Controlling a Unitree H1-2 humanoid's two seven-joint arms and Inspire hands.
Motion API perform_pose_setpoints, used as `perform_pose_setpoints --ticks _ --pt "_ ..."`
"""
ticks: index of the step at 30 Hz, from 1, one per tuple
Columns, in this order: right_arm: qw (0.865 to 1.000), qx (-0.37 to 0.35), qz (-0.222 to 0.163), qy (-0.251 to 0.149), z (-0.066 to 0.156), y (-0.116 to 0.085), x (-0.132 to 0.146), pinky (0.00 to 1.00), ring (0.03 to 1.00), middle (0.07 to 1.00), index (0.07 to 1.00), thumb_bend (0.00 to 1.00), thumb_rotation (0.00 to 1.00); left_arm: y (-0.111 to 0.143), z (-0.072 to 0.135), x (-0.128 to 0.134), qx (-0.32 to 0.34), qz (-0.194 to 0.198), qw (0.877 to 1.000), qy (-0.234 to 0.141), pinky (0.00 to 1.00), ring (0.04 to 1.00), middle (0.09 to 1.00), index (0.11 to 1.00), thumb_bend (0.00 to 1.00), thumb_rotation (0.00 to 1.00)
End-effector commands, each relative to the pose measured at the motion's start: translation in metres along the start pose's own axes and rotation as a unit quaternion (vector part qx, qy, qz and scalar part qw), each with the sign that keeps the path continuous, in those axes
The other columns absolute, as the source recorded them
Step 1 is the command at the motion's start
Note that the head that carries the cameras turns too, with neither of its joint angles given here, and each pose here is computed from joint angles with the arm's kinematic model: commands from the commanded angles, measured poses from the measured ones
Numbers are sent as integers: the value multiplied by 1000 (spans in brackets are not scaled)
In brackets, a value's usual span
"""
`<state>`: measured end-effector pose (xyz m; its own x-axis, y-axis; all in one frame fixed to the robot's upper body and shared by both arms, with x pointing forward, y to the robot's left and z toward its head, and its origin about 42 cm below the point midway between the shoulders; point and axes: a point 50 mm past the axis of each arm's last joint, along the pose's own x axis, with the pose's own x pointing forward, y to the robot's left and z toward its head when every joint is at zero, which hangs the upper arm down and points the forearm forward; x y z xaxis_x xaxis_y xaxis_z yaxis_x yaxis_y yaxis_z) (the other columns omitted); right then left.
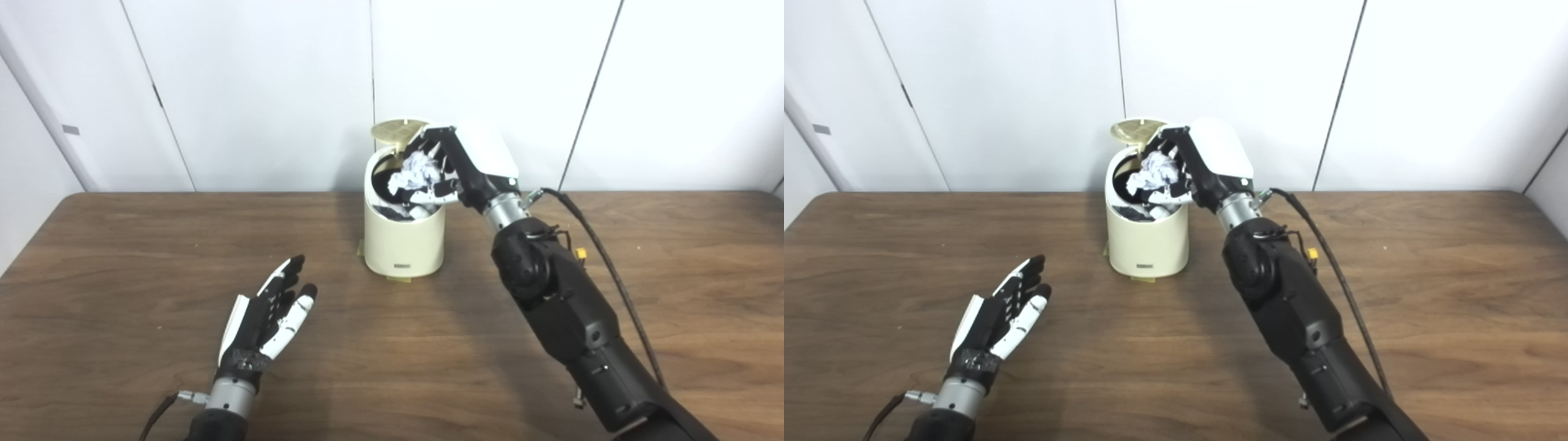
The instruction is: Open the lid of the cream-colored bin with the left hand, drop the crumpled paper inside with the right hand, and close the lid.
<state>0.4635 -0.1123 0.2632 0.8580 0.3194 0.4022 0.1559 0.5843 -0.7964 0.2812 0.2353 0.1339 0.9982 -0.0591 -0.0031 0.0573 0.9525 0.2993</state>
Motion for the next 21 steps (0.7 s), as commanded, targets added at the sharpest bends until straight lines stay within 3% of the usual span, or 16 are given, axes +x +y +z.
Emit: perform_pose_setpoints --ticks 1,12,21 --pt "998 -4 -37 -47 22 -20 23 317 387 511 518 494 0 -3 2 -2 1 -6 1000 2 903 932 929 950 507 647" --pt "999 7 -17 -45 31 -6 25 312 392 515 525 494 0 -4 3 0 4 -3 1000 0 895 934 939 953 505 669" --pt "1000 10 -2 -20 21 -4 22 335 394 504 549 494 0 -2 5 -1 -2 6 1000 1 891 920 922 943 500 657"
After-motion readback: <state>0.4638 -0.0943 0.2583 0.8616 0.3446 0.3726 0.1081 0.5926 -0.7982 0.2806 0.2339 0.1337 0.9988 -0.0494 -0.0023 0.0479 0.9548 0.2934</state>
